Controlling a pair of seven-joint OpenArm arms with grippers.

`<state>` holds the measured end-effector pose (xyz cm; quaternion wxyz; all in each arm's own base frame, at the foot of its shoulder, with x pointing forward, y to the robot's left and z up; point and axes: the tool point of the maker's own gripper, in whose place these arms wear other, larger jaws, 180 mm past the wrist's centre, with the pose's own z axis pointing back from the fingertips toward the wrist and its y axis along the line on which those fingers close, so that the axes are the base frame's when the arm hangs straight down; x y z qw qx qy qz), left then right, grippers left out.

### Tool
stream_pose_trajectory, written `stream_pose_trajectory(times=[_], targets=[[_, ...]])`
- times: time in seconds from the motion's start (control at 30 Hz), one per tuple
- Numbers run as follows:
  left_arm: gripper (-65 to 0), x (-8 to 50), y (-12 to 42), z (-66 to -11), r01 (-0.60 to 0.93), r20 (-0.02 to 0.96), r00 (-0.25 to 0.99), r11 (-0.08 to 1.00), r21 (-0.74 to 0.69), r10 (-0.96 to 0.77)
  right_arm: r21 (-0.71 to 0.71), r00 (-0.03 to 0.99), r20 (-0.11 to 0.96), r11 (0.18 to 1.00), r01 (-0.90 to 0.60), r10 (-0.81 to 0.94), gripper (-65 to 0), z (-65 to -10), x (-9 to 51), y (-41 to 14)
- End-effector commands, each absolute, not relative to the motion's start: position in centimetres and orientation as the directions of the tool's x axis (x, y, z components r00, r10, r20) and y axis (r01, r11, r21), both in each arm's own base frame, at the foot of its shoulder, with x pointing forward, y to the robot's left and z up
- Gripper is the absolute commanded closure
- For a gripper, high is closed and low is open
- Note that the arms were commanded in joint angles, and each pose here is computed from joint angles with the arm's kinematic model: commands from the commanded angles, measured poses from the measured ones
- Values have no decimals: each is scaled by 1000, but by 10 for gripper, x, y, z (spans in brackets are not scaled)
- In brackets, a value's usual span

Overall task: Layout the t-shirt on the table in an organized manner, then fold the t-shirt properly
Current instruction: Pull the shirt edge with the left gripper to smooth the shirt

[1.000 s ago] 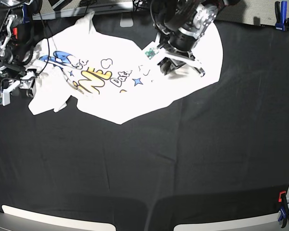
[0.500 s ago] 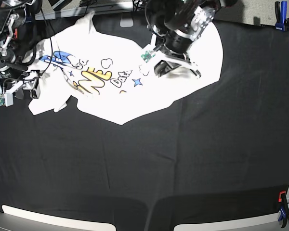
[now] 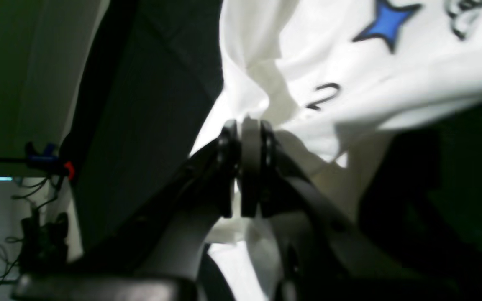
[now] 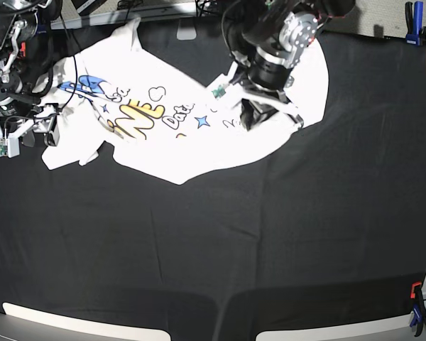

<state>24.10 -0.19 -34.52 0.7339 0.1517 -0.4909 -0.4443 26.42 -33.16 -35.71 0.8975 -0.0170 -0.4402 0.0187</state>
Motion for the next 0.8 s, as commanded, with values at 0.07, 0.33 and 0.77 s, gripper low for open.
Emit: stream_pose_trajectory(times=[0.07, 0.33, 0.77], targets=[[0, 253, -8, -312, 438, 642, 65, 600, 669, -764, -68, 568, 816, 994, -89, 107, -361, -341, 272, -327], [0, 244, -8, -317, 476, 672, 138, 644, 599, -728, -79, 572, 809, 989, -123, 135, -361, -341, 273, -325], [-32, 245, -8, -317, 479, 676, 137, 646, 595, -724, -57, 558, 822, 991, -122, 116, -361, -338, 274, -322]])
